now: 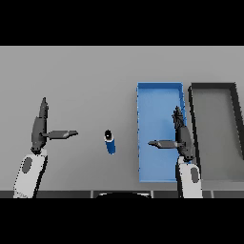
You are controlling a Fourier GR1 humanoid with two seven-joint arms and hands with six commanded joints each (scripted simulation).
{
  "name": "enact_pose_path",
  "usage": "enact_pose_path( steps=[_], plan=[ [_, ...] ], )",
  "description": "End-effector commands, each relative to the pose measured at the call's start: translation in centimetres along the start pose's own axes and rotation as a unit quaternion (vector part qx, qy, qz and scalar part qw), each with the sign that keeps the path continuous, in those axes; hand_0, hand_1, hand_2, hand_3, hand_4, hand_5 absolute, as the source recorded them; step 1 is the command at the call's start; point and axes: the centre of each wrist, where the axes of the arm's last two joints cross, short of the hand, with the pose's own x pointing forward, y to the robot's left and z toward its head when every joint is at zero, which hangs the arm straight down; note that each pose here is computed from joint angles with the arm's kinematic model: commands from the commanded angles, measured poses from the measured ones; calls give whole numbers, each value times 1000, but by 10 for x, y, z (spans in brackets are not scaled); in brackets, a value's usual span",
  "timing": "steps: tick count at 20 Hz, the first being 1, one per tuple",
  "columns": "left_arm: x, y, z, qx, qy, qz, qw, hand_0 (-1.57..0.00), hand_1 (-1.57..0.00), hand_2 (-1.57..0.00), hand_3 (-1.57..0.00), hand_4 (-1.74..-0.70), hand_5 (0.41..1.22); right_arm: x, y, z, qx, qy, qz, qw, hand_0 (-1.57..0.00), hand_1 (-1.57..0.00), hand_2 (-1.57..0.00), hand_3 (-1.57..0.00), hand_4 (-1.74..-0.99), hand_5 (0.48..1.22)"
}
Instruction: Pick up the blue pipe and place it into the blue bin.
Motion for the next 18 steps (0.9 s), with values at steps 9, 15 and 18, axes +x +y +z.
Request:
enact_pose_path(
  steps=[9, 15, 18],
  plan=[
    [9, 28, 13, -160, -37, -65, 984, 1, 1, 1, 1, -1074, 589, 5, -11, 32, 59, -48, 90, 993, 1, 1, 1, 1, -1225, 618],
    [11, 30, 17, -217, -36, -72, 973, 1, 1, 1, 1, -1085, 604, 13, -7, 39, 61, -35, 134, 989, 1, 1, 1, 1, -1186, 601],
    [14, 33, 26, -266, -43, -71, 960, 1, 1, 1, 1, -1096, 583, 14, -6, 39, 67, -45, 142, 987, 1, 1, 1, 1, -1187, 600]
  ],
)
